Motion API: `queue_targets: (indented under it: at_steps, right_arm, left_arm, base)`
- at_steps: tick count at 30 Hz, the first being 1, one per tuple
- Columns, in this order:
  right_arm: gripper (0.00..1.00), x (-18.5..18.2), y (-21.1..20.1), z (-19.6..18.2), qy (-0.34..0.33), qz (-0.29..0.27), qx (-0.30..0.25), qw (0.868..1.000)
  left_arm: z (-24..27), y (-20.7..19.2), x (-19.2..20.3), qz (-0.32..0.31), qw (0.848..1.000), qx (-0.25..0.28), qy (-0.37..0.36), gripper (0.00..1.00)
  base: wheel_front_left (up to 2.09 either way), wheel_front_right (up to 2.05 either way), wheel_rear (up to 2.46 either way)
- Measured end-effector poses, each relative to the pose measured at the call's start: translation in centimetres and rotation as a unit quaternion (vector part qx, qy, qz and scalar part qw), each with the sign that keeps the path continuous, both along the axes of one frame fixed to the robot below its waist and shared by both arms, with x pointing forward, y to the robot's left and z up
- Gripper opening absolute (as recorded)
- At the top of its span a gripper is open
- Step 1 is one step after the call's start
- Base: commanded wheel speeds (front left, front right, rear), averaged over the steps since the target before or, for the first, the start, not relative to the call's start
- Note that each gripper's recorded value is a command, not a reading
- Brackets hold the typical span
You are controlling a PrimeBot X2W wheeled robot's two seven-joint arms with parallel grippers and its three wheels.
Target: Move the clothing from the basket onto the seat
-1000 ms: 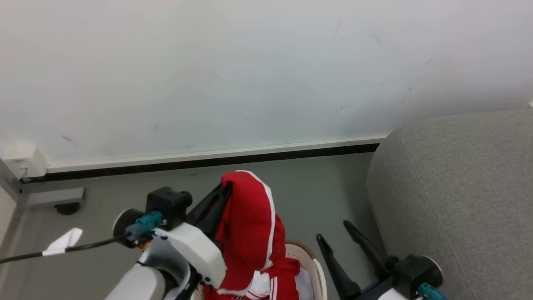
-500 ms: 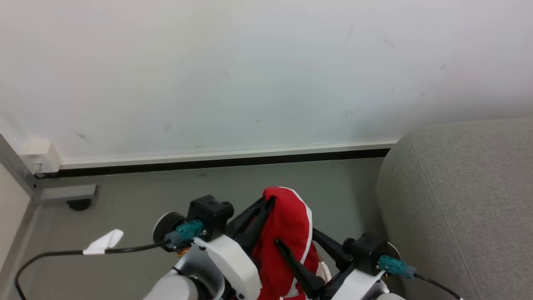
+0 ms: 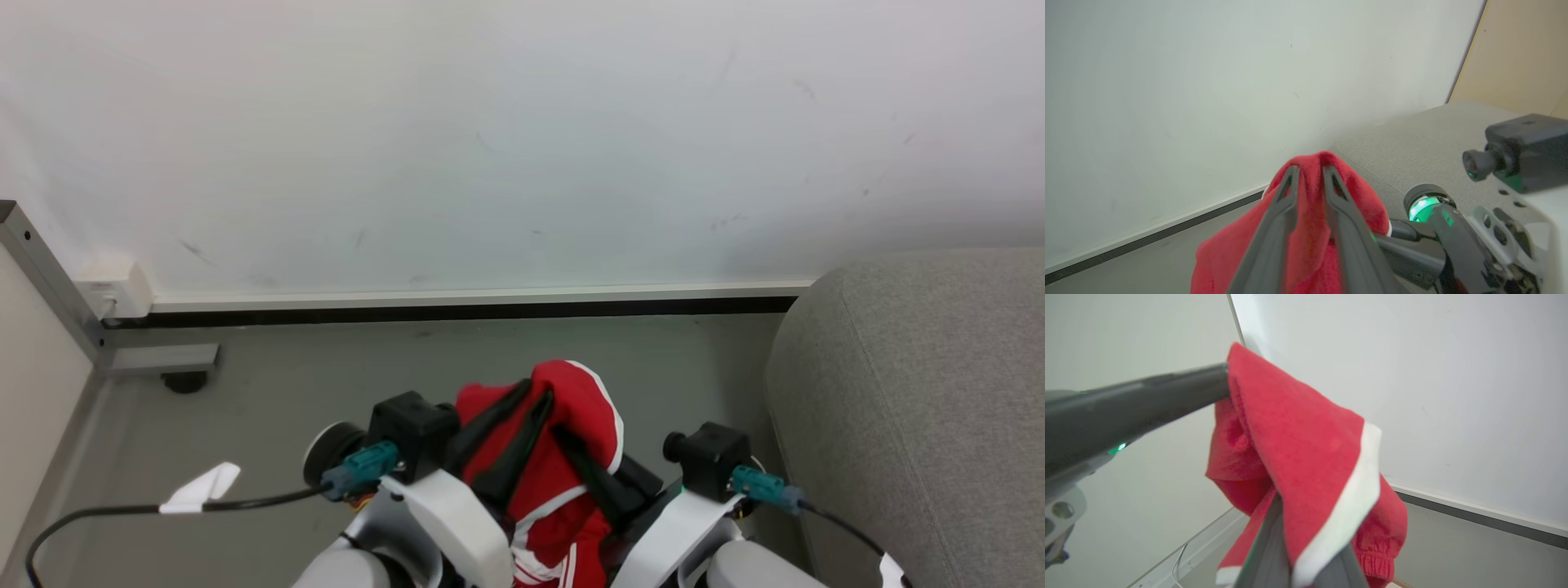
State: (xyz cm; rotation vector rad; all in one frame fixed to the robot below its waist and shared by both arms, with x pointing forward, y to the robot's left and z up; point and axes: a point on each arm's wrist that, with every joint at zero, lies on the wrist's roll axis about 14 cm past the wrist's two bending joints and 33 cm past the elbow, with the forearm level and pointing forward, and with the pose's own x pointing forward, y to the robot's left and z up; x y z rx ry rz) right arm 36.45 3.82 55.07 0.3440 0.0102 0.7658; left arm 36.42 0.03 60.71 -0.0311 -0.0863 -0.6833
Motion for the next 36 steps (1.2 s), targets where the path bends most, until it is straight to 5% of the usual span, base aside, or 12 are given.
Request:
queue_targets:
  at_steps: [11,21,36]
  right_arm:
    - [0.00,2.9,-5.4,2.4,-0.033,-0.073,0.017,0.997]
    - [0.00,3.0,-12.8,3.2,-0.055,-0.162,0.012,0.985]
    - [0.00,-0.9,-26.4,1.8,-0.044,-0.339,-0.024,0.940]
  left_arm:
    - [-4.0,0.4,-0.2,0.006,1.000,-0.007,0.027,1.00]
    - [-5.6,-4.7,-0.9,-0.071,0.997,-0.018,0.038,1.00]
    - [-7.8,-14.9,-3.2,-0.235,0.970,-0.020,0.055,1.00]
  base:
    - [0.00,0.00,0.00]
    - [0.00,0.00,0.00]
    - [0.00,0.00,0.00]
